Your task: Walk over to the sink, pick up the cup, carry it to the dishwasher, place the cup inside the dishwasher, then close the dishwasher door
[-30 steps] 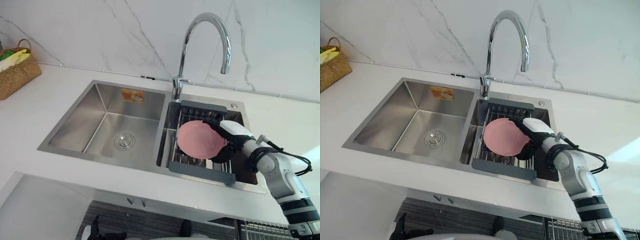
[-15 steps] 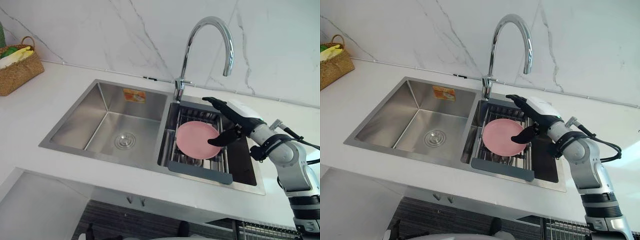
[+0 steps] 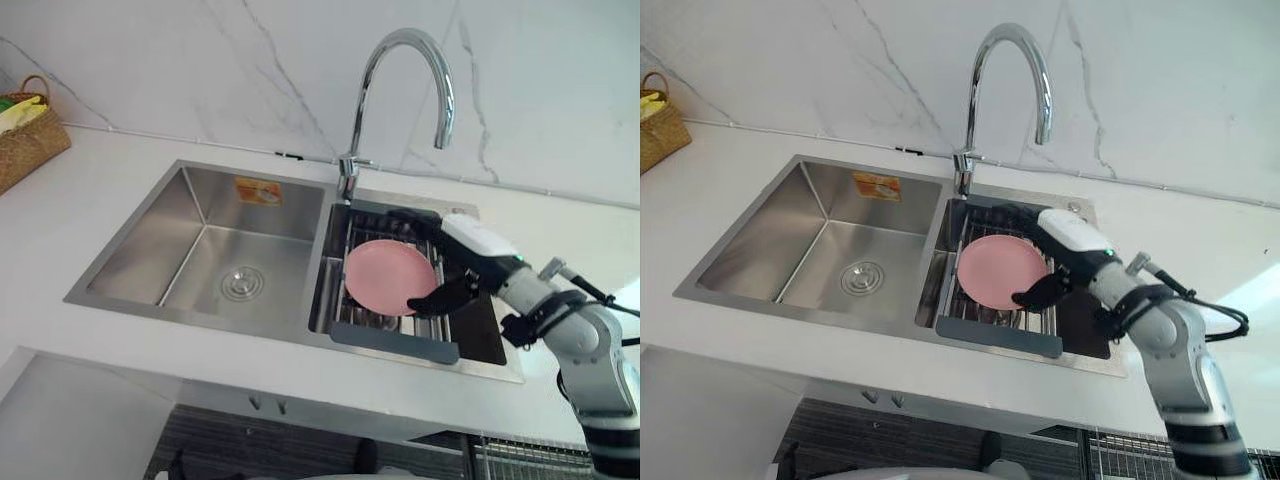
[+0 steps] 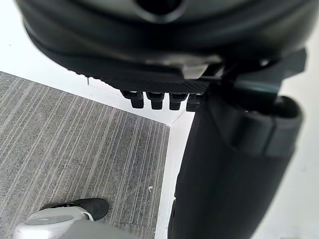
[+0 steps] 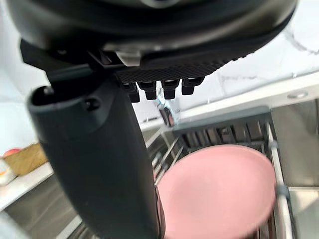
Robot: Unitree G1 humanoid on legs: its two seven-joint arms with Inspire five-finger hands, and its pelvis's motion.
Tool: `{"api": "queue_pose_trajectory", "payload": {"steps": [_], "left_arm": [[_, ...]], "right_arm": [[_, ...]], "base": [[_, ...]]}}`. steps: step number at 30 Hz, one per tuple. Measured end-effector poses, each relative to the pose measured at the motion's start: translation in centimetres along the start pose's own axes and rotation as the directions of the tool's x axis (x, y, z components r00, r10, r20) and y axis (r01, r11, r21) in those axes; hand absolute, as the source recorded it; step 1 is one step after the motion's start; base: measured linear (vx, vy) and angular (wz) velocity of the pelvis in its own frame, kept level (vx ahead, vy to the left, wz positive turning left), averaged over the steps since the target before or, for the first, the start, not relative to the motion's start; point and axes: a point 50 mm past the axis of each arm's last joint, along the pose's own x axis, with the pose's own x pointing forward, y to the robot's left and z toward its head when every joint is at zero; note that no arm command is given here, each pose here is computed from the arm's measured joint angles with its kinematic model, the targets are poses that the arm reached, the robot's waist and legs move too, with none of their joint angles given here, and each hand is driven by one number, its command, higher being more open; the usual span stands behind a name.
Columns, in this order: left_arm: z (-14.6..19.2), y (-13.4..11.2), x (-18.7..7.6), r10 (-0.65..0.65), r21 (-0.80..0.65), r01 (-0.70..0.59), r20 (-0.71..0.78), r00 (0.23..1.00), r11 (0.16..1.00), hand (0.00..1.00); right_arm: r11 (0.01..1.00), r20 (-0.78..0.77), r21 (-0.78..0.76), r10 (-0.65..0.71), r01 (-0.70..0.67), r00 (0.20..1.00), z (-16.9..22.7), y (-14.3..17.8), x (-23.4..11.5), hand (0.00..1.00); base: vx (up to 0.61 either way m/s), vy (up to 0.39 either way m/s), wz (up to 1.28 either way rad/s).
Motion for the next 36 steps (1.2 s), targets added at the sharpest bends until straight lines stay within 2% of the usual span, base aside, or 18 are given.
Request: {"api": "queue_pose_trajectory", "payload": {"steps": [5, 8, 13, 23, 36], "left_arm": [[-0.3, 0.3, 0.1, 0.016, -0.028, -0.016, -0.004, 1.0, 0.999, 1.0], [-0.6, 0.2, -0.1, 0.011, -0.026, -0.011, -0.015, 1.0, 1.0, 1.0], [-1.1, 0.0, -0.2, 0.004, -0.02, -0.004, -0.028, 1.0, 1.0, 1.0], [-1.3, -0.1, -0.4, 0.002, -0.02, -0.002, -0.023, 1.0, 1.0, 1.0], [-1.3, -0.3, -0.4, -0.002, -0.018, 0.002, -0.023, 1.0, 1.0, 1.0]], "right_arm": [[0.995, 0.011, -0.039, 0.092, -0.092, 0.996, 0.8, 1.1, -0.8, 1.0], [0.994, -0.006, -0.063, 0.094, -0.095, 0.996, 0.8, 1.4, -0.8, 1.0], [0.989, -0.048, -0.137, 0.056, -0.062, 0.997, 0.7, 1.7, -1.0, 1.0], [0.988, -0.036, -0.142, -0.071, 0.065, 0.997, 1.1, 1.3, -1.1, 1.0], [0.985, -0.107, -0.167, -0.06, 0.042, 0.992, 0.4, 2.0, -0.6, 1.0]], "base": [[0.0, 0.0, 0.0], [0.0, 0.0, 0.0], [0.0, 0.0, 0.0], [0.0, 0.0, 0.0], [0.0, 0.0, 0.0]]}}
